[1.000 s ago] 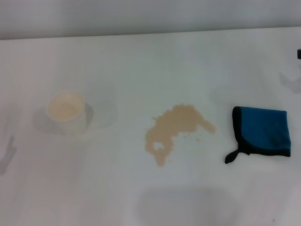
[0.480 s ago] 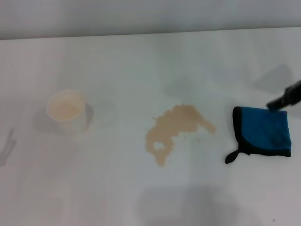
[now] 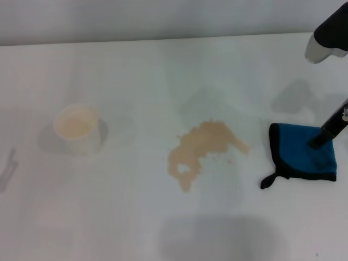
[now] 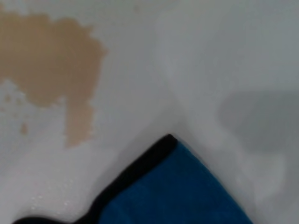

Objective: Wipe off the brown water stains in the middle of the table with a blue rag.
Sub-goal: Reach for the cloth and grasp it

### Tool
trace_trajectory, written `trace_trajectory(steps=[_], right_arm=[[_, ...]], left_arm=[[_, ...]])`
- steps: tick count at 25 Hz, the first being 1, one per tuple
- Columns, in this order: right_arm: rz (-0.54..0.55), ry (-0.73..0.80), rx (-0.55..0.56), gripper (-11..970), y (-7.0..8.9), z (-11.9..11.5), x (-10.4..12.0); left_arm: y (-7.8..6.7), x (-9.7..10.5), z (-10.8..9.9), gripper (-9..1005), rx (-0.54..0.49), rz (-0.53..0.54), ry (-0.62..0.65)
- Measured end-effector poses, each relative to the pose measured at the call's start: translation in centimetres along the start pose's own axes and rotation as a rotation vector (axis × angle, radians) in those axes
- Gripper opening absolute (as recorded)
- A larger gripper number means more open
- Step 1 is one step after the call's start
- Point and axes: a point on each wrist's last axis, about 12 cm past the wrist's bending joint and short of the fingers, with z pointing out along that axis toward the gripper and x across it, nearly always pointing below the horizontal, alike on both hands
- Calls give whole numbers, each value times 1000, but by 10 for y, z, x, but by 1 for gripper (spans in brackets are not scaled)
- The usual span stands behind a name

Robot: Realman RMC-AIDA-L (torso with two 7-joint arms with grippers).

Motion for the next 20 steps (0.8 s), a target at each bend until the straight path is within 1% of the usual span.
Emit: trace_trajectory(steps=[7,12,19,20], right_arm=[[6,58,48,768,-7,9,4],[6,59,56,767,-9,13,4],[2,36,71,766,-9,18,-1],[1,36,70,749,-9,20,-2]], left_arm=[[-3,1,-4,878,5,-7,-4],[-4,0,-3,877,12,-4,-8],[-4,-1,0,877,19,-3,-15],[-4,-1,1,877,20,-3,-16]])
